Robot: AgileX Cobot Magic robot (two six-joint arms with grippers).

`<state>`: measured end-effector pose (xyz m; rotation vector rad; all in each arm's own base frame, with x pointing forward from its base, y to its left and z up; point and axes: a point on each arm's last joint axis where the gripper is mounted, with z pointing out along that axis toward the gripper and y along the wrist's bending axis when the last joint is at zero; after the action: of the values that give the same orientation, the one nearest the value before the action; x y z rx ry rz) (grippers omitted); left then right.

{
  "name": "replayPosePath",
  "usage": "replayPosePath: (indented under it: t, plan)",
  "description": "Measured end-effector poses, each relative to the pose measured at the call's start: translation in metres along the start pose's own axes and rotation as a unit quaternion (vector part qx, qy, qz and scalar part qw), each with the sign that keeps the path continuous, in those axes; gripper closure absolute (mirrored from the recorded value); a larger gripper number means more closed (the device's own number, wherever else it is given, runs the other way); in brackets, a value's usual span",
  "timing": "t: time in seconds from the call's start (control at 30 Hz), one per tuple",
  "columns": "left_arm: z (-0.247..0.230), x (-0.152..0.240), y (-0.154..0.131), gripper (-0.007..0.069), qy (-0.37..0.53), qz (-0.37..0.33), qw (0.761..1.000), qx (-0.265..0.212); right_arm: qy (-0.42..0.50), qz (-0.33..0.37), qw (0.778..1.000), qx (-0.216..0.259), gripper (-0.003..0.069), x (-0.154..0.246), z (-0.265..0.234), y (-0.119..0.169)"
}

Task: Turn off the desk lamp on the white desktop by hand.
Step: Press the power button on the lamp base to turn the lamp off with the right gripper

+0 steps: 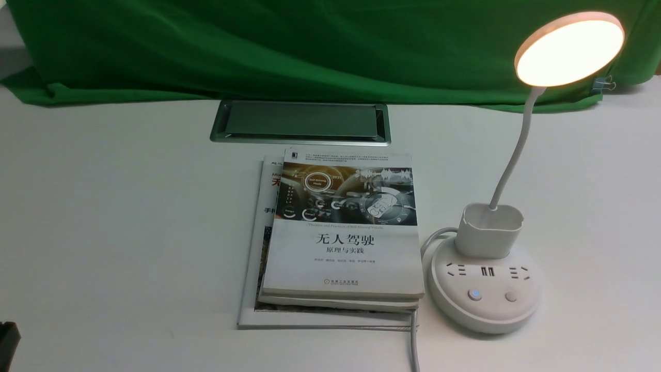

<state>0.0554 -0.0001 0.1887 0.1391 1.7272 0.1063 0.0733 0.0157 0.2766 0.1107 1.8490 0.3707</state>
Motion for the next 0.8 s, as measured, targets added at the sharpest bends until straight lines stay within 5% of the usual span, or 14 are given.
replayPosePath:
  t: [0.17, 0.33, 0.57, 0.8]
  plan:
    - [0.000, 0.000, 0.000, 0.0606, 0.000, 0.000, 1.000, 0.000, 0.205, -0.092, 0.974, 0.008, 0.0597, -0.028, 0.036, 0.018]
    - [0.000, 0.000, 0.000, 0.0606, 0.000, 0.000, 1.000, 0.000, 0.374, -0.119, 0.919, 0.030, 0.0605, -0.027, 0.100, 0.020]
    - [0.000, 0.000, 0.000, 0.0606, 0.000, 0.000, 1.000, 0.000, 0.478, -0.144, 0.866, 0.020, 0.0605, -0.001, 0.170, 0.034]
    - [0.000, 0.000, 0.000, 0.0606, 0.000, 0.000, 1.000, 0.000, 0.515, -0.138, 0.846, 0.027, 0.0606, 0.019, 0.214, 0.038]
